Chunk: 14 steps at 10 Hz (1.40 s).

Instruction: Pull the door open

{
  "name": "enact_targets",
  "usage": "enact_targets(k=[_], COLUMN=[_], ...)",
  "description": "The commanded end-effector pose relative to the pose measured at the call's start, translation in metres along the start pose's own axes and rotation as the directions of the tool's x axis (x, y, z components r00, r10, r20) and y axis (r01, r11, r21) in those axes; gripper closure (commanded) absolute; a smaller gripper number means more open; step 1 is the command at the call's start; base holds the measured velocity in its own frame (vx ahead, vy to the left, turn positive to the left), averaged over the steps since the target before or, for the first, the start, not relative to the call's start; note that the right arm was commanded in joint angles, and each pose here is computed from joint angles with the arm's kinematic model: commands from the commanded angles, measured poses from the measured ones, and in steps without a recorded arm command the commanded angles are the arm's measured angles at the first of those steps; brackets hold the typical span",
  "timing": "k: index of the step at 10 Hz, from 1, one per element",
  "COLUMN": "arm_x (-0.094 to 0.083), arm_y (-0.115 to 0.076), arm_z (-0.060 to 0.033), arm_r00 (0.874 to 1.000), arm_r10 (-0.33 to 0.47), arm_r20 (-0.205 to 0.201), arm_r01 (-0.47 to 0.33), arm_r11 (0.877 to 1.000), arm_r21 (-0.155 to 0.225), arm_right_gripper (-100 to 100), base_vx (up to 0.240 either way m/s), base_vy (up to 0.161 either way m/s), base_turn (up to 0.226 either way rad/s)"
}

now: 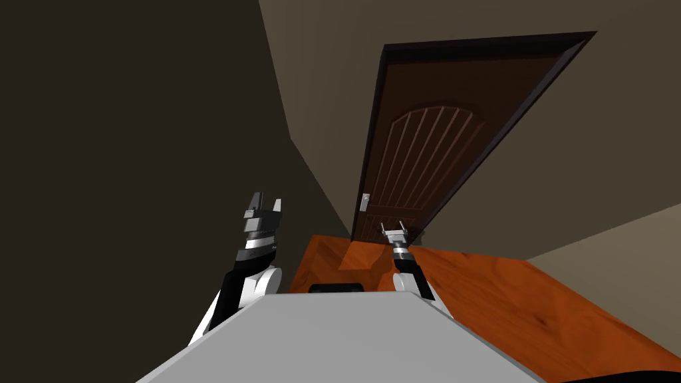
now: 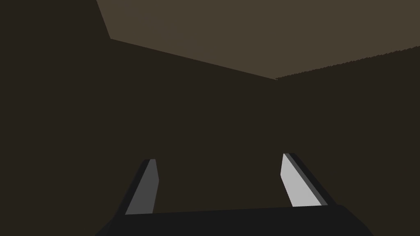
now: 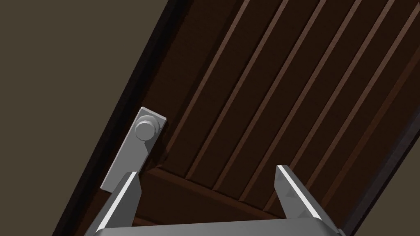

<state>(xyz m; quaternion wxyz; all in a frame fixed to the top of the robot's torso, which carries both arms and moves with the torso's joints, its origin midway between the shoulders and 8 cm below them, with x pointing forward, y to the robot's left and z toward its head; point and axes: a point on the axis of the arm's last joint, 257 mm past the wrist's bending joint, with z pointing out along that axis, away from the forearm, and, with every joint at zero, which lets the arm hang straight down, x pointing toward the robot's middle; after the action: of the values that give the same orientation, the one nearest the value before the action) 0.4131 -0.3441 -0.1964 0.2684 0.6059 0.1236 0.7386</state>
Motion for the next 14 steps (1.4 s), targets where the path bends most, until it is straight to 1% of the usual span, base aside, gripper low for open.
enact_targets(k=[1,3,6,10,14], arm_x=[-0.009,-0.02,-0.035,-0.053,-0.069], arm_y=[-0.003,-0.006,-0.01,-0.015,-0.018], arm_z=[-0.0018,-0.0034,-0.006,-0.0097,-0.0136], arm_r00=[0.998,0.993,0.979,0.951,0.917], arm_r10=[0.051,0.109,0.188,0.283,0.363], arm_r20=[0.021,0.046,0.082,0.127,0.166], arm_r01=[-0.051,-0.11,-0.19,-0.287,-0.368], arm_r11=[0.999,0.994,0.982,0.958,0.93], arm_r21=[0.007,0.012,0.015,0.01,-0.002], arm_right_gripper=[-100,-100,-100,-100,-100], base_vx=[0.119,0.102,0.105,0.098,0.102], base_vy=[0.013,0.009,0.018,0.005,0.01], base_turn=[0.044,0.035,0.037,0.032,0.031])
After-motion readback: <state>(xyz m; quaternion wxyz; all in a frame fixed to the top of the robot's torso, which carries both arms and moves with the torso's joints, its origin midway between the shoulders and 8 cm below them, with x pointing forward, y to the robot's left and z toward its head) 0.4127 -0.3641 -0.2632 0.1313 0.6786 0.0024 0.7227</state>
